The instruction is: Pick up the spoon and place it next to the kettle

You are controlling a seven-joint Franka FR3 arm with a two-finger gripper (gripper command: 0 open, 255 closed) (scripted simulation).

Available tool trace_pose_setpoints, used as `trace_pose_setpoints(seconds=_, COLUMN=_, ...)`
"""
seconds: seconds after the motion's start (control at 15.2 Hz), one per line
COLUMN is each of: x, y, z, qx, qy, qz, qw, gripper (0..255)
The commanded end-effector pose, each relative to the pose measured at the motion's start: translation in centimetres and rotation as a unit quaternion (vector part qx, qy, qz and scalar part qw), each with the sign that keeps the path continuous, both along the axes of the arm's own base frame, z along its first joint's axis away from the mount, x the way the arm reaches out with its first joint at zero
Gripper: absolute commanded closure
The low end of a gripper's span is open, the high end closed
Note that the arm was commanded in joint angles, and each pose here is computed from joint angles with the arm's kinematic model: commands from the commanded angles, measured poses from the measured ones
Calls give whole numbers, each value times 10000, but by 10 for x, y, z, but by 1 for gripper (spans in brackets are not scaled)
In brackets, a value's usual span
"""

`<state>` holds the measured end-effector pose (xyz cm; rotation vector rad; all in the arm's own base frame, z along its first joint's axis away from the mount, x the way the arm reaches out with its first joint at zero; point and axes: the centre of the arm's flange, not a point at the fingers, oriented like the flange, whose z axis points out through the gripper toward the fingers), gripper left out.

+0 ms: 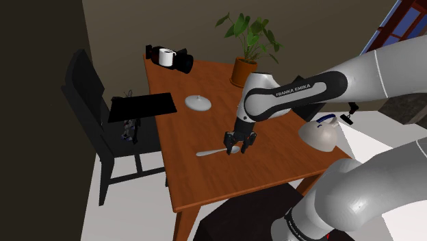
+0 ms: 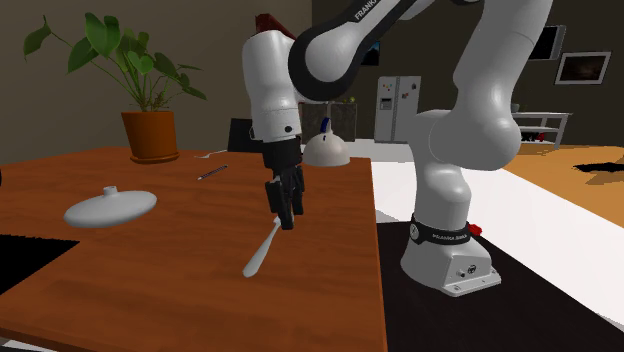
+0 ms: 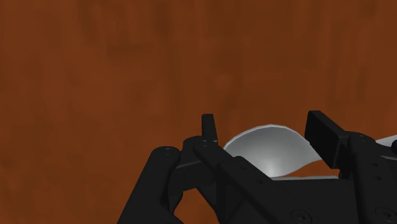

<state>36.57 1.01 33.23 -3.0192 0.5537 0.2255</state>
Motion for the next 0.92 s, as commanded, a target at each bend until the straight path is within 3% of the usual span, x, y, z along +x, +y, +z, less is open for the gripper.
trace_pose_setpoints(seconds=0.0, x=0, y=0, z=0, qx=0, qy=2, qz=0, qw=10000, gripper=255)
trace_pose_setpoints(seconds=0.33, x=0, y=0, z=0, qx=0, qy=1, qz=0, qw=10000, gripper=255)
trace_pose_setpoints(seconds=0.86, x=0, y=0, z=42, qx=0, qy=1, qz=0, qw=10000, gripper=255)
